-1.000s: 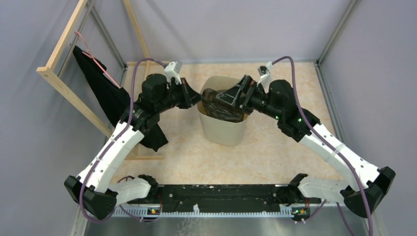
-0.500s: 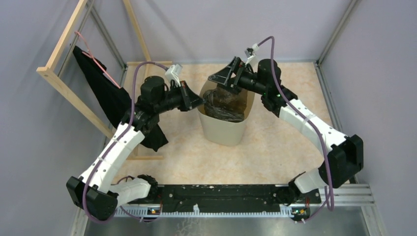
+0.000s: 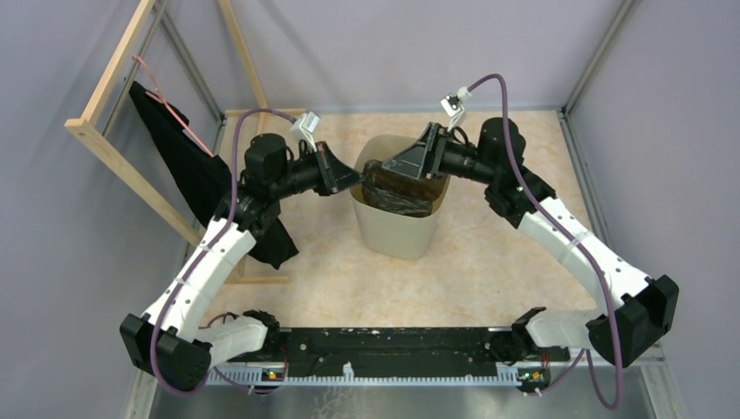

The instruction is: Put the trash bags into the trash bin

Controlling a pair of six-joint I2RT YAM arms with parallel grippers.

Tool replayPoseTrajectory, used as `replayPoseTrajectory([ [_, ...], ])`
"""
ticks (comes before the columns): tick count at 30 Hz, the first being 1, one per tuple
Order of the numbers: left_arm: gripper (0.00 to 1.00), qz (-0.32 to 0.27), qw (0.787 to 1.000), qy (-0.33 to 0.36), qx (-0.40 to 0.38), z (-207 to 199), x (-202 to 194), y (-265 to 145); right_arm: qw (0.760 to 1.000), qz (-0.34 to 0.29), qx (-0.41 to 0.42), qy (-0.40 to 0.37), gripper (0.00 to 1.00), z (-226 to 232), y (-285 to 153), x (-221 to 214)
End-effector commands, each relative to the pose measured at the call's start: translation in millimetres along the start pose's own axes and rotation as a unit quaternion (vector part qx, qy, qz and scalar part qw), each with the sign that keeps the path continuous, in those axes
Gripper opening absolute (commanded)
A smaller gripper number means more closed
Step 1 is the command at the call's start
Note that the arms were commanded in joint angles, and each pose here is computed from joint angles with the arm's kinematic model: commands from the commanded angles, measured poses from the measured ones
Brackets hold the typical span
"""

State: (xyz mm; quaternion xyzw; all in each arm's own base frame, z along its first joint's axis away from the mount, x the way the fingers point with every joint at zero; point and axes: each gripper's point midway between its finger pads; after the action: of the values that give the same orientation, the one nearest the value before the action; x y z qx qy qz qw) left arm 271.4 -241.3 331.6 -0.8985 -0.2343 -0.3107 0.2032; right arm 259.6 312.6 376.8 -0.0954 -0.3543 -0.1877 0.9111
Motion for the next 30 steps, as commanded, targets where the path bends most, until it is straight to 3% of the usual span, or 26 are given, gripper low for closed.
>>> replayPoseTrajectory([
  [1, 0.00, -0.015, 0.999, 0.012, -0.030, -15, 8, -5, 1.000, 0.017, 0.008, -0.010, 0.64, 14, -6, -6],
  [6, 0.00, -0.006, 0.999, 0.011, -0.032, -13, 3, -3, 0.999, 0.037, -0.003, -0.004, 0.81, 20, -12, -28],
  [8, 0.00, -0.001, 0.999, 0.011, -0.038, -14, 2, -3, 0.999, 0.022, -0.024, 0.013, 0.82, 7, -7, -28],
  [12, 0.00, 0.003, 0.998, 0.016, -0.065, -25, 1, -5, 0.999, 0.020, -0.009, 0.030, 0.52, 0, 13, -25],
  [19, 0.00, 0.016, 0.997, 0.011, -0.074, -28, -2, -5, 0.999, 0.020, -0.020, 0.015, 0.51, -13, 35, -24],
  [23, 0.00, 0.004, 0.999, 0.020, -0.046, -22, 2, -9, 0.999, -0.005, -0.048, 0.010, 0.42, -22, 31, -18],
  [25, 0.00, -0.003, 0.999, 0.030, -0.036, -22, 6, -13, 0.998, -0.011, -0.063, 0.005, 0.32, -25, 25, -18],
  [29, 0.00, -0.012, 0.998, 0.041, -0.035, -25, 9, -18, 0.996, -0.036, -0.083, -0.002, 0.01, -30, 18, -11],
  [30, 0.00, -0.014, 0.999, 0.041, -0.034, -25, 9, -18, 0.996, -0.039, -0.081, -0.001, 0.00, -28, 18, -11],
])
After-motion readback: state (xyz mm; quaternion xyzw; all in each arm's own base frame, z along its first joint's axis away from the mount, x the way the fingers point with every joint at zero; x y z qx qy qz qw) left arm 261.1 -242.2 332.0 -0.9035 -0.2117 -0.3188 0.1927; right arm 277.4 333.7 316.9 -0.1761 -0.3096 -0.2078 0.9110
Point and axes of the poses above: each gripper's point midway between its finger pads, its own y axis out along the fingers, its own z axis along the line the jaws close on, x = y × z, and after that the axes turned 2 degrees about -y, right-handed
